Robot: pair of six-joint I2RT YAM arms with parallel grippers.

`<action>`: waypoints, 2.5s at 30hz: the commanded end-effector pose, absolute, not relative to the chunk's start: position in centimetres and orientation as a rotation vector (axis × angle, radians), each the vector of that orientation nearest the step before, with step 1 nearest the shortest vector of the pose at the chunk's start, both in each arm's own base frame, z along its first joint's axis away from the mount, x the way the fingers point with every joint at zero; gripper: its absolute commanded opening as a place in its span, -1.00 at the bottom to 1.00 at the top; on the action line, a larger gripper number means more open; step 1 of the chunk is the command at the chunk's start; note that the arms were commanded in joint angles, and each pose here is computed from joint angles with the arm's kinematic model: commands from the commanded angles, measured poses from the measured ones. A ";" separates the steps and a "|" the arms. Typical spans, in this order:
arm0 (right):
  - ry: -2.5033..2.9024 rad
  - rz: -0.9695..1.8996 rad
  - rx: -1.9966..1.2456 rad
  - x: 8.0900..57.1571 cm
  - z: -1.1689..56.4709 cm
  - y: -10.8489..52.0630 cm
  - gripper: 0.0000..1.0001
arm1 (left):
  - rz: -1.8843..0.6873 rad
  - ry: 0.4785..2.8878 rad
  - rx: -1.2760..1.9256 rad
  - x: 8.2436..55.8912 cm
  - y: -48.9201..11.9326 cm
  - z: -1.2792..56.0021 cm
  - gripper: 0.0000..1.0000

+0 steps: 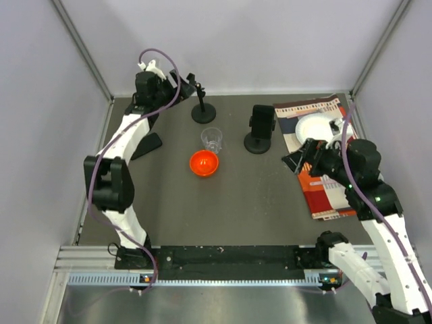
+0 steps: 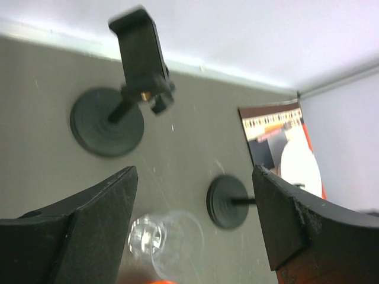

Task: Place the phone on the phone stand

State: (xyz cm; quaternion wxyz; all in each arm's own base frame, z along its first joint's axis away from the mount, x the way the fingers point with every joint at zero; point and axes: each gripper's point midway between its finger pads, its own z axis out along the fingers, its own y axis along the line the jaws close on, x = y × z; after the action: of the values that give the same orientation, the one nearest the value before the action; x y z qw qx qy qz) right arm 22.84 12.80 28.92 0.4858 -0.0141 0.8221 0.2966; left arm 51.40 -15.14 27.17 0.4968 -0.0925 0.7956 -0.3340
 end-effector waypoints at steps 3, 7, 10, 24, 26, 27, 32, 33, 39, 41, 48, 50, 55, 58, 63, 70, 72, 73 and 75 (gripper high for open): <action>1.897 0.776 -0.058 20.4 31.5 12.8 0.98 | -0.866 1.730 -0.277 58.2 -14.2 30.5 0.67; 1.871 0.747 -0.062 20.3 31.9 12.4 0.98 | -0.883 1.759 -0.327 60.5 -13.8 28.4 0.66; 1.873 0.703 -0.074 20.6 31.7 12.0 0.98 | -0.910 1.744 -0.320 61.5 -14.2 27.8 0.66; 1.915 0.667 -0.057 21.4 30.6 11.6 0.98 | -1.029 1.744 -0.334 64.2 -15.8 25.5 0.16; 1.918 0.668 -0.053 21.4 30.4 11.7 0.98 | -1.022 1.738 -0.334 64.2 -15.8 25.7 -0.06; 1.918 0.670 -0.054 21.3 30.4 11.7 0.98 | -1.014 1.738 -0.324 64.3 -15.8 26.0 -0.14; 1.927 0.677 -0.048 21.3 30.3 11.7 0.98 | -0.943 1.741 -0.305 63.8 -15.4 27.4 -0.76; 1.932 0.675 -0.049 21.2 30.1 11.7 0.98 | -0.910 1.742 -0.310 63.8 -15.0 27.6 -0.99; 1.940 0.680 -0.036 20.9 29.8 11.6 0.98 | -0.786 1.680 -0.298 62.0 -13.1 32.8 -1.00; 1.940 0.683 -0.036 20.8 29.7 11.7 0.98 | -0.751 1.655 -0.310 60.8 -12.2 35.0 -1.00; 1.969 0.712 -0.049 20.5 28.8 12.1 0.98 | -0.621 1.652 -0.387 54.9 -9.1 38.0 -1.00; 1.969 0.714 -0.051 20.4 28.8 12.2 0.98 | -0.620 1.656 -0.410 52.2 -8.6 38.4 -1.00; 1.976 0.746 -0.071 20.1 28.7 12.6 0.98 | -0.645 1.628 -0.457 44.7 -7.8 39.8 -1.00; 1.992 0.765 -0.099 20.0 28.3 13.0 0.98 | -0.659 1.622 -0.474 40.1 -7.4 39.6 -1.00; 1.989 0.761 -0.122 19.9 28.5 13.1 0.98 | -0.622 1.679 -0.487 33.5 -6.6 38.1 -1.00; 1.998 0.755 -0.093 19.3 28.4 12.7 0.98 | -1.044 1.675 -0.406 24.5 -11.9 36.9 -1.00; 2.007 0.772 -0.080 18.9 28.5 12.8 0.98 | -1.085 1.691 -0.390 23.3 -13.1 35.9 -1.00; 2.010 0.777 -0.076 18.8 28.5 12.8 0.98 | -1.097 1.669 -0.375 22.3 -13.3 36.2 -1.00; 2.014 0.776 -0.062 18.4 28.4 12.6 0.98 | -1.156 1.687 -0.374 21.5 -15.0 35.1 -1.00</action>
State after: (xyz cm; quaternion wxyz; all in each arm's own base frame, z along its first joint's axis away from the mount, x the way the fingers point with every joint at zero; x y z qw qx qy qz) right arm 19.27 12.53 27.71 0.4709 -0.0324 0.8268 0.3059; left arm 23.22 -11.89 31.88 0.5000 -0.1825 0.7497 -0.3931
